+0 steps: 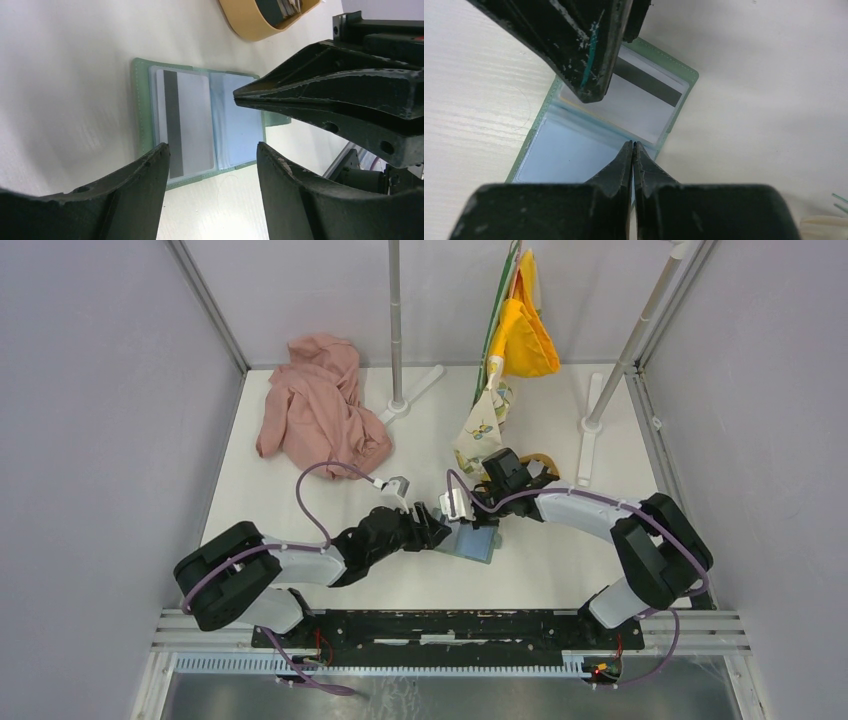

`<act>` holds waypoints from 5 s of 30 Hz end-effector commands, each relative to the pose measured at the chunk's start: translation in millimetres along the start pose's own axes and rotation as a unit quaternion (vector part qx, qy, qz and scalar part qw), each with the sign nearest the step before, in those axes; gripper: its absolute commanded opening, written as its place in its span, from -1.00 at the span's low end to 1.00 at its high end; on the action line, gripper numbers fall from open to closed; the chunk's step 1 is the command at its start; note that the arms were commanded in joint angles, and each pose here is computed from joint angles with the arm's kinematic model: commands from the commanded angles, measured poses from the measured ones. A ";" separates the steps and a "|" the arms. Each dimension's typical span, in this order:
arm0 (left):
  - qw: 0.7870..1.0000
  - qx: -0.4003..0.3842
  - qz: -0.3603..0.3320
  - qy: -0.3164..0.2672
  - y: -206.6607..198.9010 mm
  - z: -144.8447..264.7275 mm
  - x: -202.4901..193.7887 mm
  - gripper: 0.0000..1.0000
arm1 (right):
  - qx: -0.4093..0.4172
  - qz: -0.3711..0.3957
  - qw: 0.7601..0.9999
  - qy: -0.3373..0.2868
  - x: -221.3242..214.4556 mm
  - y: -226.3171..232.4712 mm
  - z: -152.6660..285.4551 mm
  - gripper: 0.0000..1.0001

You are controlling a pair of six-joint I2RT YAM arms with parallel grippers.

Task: Put the credit cards into the card holder
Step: Insert the credit card into the card holder, then close the card holder at the center of the board.

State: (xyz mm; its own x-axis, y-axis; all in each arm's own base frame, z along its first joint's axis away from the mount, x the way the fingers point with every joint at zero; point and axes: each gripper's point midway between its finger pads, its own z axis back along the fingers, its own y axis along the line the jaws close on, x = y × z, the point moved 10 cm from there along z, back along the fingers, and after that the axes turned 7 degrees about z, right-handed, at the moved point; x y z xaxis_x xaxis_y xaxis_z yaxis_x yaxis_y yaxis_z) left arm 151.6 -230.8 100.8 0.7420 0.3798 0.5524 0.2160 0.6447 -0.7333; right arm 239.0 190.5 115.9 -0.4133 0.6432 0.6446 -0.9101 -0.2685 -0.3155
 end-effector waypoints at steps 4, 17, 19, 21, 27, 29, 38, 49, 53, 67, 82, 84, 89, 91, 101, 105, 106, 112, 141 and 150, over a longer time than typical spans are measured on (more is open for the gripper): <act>0.999 -0.011 -0.003 -0.036 -15.5 -3.2 10.8 0.41 | -0.009 0.021 0.999 -0.034 9.9 -0.8 7.4 -0.87; 0.999 -0.015 -0.013 -0.034 -21.9 -2.6 9.5 0.41 | -0.017 0.029 0.998 -0.053 15.7 -0.1 15.3 -0.87; 0.999 -0.016 -0.013 -0.035 -22.3 -2.1 9.8 0.42 | -0.018 0.030 0.998 -0.055 16.3 0.0 15.7 -0.87; 0.999 -0.018 -0.014 -0.036 -22.3 -1.1 9.4 0.42 | -0.018 0.031 0.998 -0.056 16.4 0.2 16.3 -0.88; 0.998 -0.025 -0.029 -0.044 -21.4 4.5 11.1 0.43 | -0.017 0.031 0.997 -0.062 17.2 1.3 16.5 -0.87; 0.998 -0.021 -0.041 -0.045 -20.1 7.6 11.9 0.46 | -0.014 0.030 0.998 -0.061 15.1 2.5 14.8 -0.87; 0.995 0.001 -0.068 -0.069 -6.1 35.1 22.7 0.62 | 0.002 0.026 0.999 -0.045 3.1 9.5 5.5 -0.88; 0.999 -0.042 -0.005 -0.008 15.4 28.6 27.4 0.73 | 0.007 0.011 1.000 -0.024 -8.4 16.9 -7.3 -0.88; 0.998 -0.061 0.018 0.023 21.6 19.7 21.7 0.59 | 0.014 0.005 1.000 -0.002 -15.0 19.6 -15.7 -0.88; 0.985 -0.139 0.066 0.082 26.1 -5.8 6.4 0.21 | 0.025 -0.005 0.999 0.044 -22.0 19.2 -23.6 -0.88; 0.998 0.015 0.007 0.055 37.0 -10.6 15.1 -0.73 | 0.004 -0.003 1.000 -0.030 7.0 1.2 9.7 -0.80; 0.997 0.052 -0.020 0.051 34.0 -3.6 19.7 -0.77 | -0.007 0.010 0.999 -0.045 8.2 -2.1 24.7 -0.75; 0.985 0.133 -0.095 0.062 17.6 17.9 30.0 -0.79 | -0.008 0.063 0.996 -0.069 0.0 10.0 43.6 -0.66; 0.977 0.155 -0.123 0.077 9.0 19.6 31.1 -0.78 | 0.004 0.088 0.993 -0.082 -2.7 18.0 41.3 -0.61; 0.956 0.163 -0.205 0.133 -44.4 -14.7 11.9 -0.41 | 0.047 0.166 0.983 -0.056 -16.8 33.8 39.3 -0.09; 0.957 0.146 -0.209 0.138 -56.9 -21.4 7.8 -0.32 | 0.078 0.181 0.980 -0.041 -24.0 42.0 38.3 0.00; 0.958 0.140 -0.209 0.138 -59.4 -21.9 7.7 -0.32 | 0.087 0.184 0.978 -0.038 -24.9 43.1 38.6 0.00; 0.960 0.132 -0.209 0.127 -64.7 -27.3 8.7 -0.76 | 0.088 0.183 0.978 -0.047 -20.9 39.8 47.0 -0.04; 0.940 0.149 -0.266 0.152 -86.4 -21.1 5.7 -0.96 | 0.089 0.156 0.983 0.044 -51.0 77.3 52.4 -0.69; 0.944 0.103 -0.257 0.179 -99.4 -37.5 -7.8 -0.93 | 0.038 0.188 0.981 0.038 -43.3 71.5 58.0 -0.90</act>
State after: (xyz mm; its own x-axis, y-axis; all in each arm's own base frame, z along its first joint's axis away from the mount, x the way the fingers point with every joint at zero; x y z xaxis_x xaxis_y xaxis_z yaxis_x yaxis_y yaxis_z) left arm 149.4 -300.2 140.6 0.7740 -0.2320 0.5892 0.4253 0.8798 -0.2124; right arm 183.6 98.9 96.6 -0.6886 0.5528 0.4693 -0.7229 -0.5744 -0.3841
